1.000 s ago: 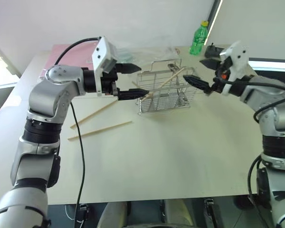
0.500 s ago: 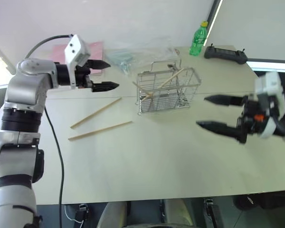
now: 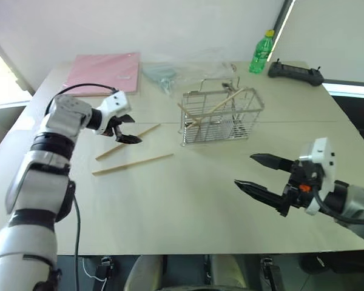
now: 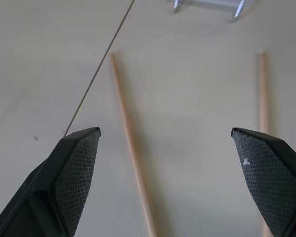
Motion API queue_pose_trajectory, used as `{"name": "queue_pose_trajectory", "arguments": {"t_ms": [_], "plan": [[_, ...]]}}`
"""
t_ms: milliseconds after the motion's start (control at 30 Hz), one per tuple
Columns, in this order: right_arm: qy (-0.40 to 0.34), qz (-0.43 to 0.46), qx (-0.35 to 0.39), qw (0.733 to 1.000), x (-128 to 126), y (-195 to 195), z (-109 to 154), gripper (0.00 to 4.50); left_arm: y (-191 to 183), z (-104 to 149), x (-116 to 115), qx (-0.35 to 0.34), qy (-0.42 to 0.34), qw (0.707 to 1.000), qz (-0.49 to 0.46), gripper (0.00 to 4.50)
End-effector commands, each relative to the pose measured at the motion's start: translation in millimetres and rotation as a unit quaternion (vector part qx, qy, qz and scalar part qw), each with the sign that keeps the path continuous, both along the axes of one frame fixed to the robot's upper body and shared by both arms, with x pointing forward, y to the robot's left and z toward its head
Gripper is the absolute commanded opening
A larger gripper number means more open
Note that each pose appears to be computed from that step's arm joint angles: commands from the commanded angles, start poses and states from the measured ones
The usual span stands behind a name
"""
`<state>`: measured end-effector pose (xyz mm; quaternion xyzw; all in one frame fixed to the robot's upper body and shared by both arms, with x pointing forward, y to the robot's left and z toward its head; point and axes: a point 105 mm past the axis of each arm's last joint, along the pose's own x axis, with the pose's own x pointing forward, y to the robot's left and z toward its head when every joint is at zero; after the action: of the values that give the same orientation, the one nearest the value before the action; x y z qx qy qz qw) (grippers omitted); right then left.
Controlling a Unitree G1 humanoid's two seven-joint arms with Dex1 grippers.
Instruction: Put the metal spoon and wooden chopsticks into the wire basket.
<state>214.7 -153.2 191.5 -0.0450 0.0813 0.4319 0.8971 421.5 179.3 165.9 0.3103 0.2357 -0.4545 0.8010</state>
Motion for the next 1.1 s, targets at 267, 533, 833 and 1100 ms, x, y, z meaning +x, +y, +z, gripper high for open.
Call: {"name": "queue_pose_trajectory", "arguments": {"t_ms": [267, 533, 833, 1100], "plan": [[-0.036, -0.021, 0.01, 0.999, -3, 12, 6, 4.45, -29, 7, 18, 0.096, -0.022, 0.995, 0.006, 4.5], [-0.036, -0.046, 0.019, 0.998, -10, 9, 6, 4.45, -25, 5, 27, 0.121, -0.047, 0.99, 0.05, 4.5], [-0.035, -0.06, 0.032, 0.997, -13, 7, 7, 4.45, -23, -8, 28, 0.111, -0.034, 0.99, 0.085, 4.5], [-0.036, -0.064, 0.032, 0.997, -12, 4, 10, 4.45, -14, -17, 31, 0.095, -0.037, 0.986, 0.135, 4.5]]}}
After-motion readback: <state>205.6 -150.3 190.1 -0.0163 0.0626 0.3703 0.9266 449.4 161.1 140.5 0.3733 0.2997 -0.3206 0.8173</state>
